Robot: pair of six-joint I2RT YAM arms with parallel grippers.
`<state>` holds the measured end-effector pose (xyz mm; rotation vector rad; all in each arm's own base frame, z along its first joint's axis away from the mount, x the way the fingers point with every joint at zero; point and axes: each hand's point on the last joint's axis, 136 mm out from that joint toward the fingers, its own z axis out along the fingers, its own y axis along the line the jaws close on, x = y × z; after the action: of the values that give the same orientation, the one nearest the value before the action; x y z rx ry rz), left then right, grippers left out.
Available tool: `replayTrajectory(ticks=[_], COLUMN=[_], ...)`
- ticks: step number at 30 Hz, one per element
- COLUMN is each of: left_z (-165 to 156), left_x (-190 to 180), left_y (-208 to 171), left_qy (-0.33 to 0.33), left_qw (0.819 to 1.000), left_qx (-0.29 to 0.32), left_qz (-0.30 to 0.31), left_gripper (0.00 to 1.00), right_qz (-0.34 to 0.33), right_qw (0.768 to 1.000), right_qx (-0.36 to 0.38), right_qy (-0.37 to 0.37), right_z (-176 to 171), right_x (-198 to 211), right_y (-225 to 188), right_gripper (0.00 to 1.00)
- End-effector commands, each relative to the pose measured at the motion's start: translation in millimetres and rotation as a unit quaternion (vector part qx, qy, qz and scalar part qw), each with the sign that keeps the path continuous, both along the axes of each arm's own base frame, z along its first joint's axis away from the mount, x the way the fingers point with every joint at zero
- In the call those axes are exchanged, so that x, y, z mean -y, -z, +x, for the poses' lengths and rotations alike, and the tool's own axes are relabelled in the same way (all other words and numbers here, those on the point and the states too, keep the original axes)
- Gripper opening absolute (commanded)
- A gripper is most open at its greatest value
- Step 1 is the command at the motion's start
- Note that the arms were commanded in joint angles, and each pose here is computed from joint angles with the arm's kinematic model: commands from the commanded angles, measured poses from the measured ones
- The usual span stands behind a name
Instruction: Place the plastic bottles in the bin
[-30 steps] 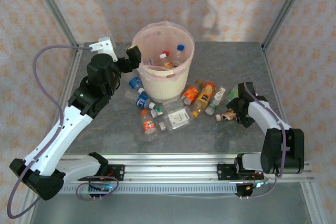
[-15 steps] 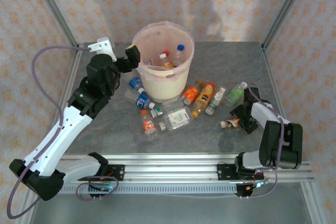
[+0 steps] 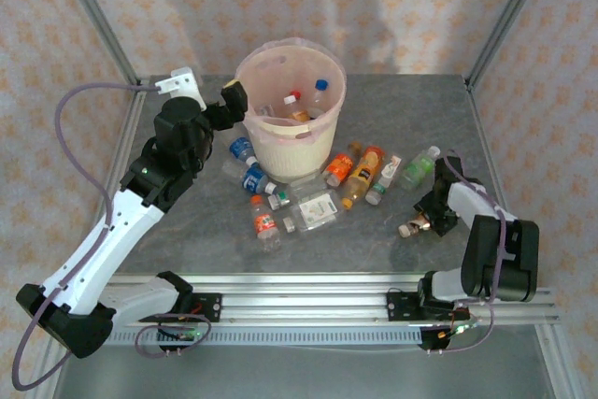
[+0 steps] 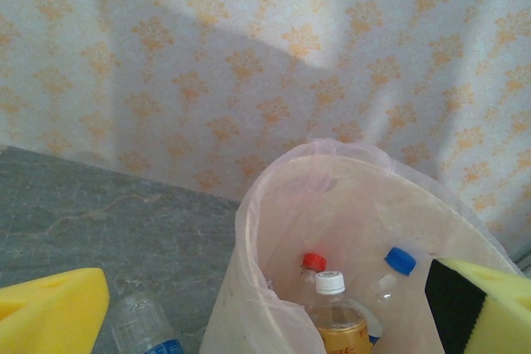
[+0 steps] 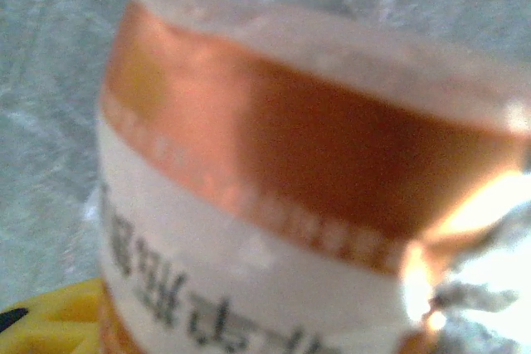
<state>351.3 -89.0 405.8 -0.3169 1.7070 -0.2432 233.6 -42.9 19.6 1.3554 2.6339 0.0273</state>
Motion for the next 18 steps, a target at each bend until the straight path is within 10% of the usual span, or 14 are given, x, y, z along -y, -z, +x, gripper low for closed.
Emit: replayTrajectory(ticks=[1, 18], left_z=[-7, -11], left_x=[-14, -31], left_y=[1, 16], left_qy=[-0.029, -0.077], left_qw=[1.0, 0.997], left_qx=[-0.002, -0.012], left_qz=[0.006, 0.009], left_gripper=[1.0, 1.0], right_qz=[-0.003, -0.056], right_qw=[0.999, 0.942], right_qx=[0.053, 0.31], right_qy=[-0.014, -0.119], right_z=[18, 65], right_x=[-1, -43], right_y=[-31, -245], right_gripper=[0.54, 0.41])
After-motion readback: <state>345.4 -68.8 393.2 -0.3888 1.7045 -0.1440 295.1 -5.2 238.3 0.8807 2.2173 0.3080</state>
